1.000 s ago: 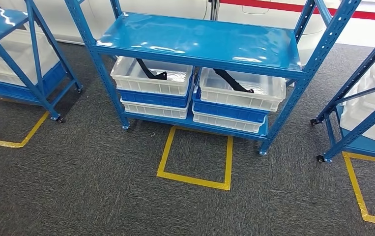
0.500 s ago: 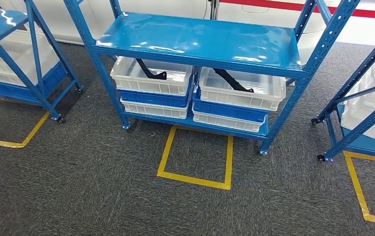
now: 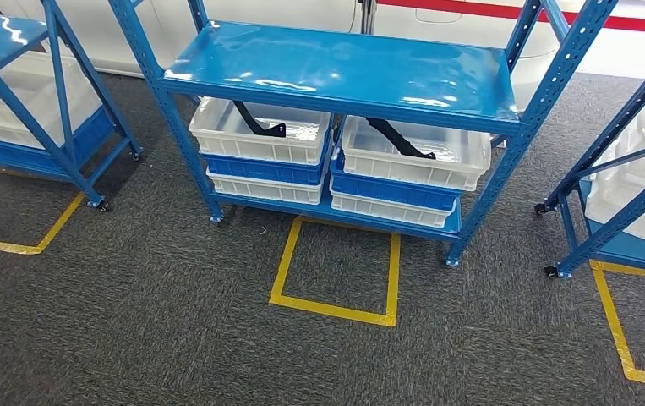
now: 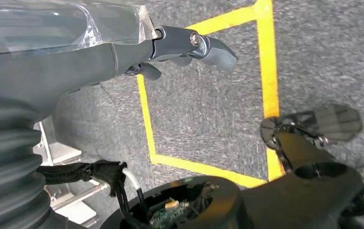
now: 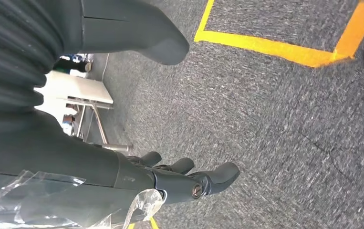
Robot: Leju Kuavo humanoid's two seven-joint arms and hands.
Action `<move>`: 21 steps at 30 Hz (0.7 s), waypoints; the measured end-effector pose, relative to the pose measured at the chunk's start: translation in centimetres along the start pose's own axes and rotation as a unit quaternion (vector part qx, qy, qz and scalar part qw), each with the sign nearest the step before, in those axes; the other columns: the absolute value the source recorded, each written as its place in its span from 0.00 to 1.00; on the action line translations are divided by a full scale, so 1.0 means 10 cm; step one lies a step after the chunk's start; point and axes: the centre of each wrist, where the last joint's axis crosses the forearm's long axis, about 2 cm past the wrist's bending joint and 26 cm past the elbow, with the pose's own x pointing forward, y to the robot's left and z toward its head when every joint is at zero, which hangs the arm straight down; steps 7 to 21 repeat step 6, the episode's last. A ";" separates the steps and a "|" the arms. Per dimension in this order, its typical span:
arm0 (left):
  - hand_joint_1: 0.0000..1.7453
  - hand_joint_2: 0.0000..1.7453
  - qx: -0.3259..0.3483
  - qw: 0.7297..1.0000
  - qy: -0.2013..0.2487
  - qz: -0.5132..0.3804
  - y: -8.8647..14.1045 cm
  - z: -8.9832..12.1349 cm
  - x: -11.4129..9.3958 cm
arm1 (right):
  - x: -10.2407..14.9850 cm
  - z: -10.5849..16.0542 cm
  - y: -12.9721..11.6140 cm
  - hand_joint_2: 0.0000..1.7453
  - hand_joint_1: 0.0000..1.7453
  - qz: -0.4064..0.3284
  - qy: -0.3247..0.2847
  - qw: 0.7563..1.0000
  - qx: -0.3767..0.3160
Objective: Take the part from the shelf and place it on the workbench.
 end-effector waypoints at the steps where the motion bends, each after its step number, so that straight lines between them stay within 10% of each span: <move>1: 0.00 1.00 -0.003 1.000 -0.003 -0.002 0.00 0.00 -0.01 | -0.02 0.00 0.00 1.00 0.00 0.002 -0.001 1.000 0.001; 5: 0.00 0.00 -0.012 1.000 -0.007 -0.008 0.01 0.00 -0.06 | -0.10 0.00 0.01 1.00 0.00 0.009 -0.008 1.000 0.008; 21: 0.00 0.00 -0.013 1.000 -0.008 -0.009 0.01 0.00 -0.07 | -0.11 0.00 0.01 1.00 0.00 0.010 -0.009 1.000 0.008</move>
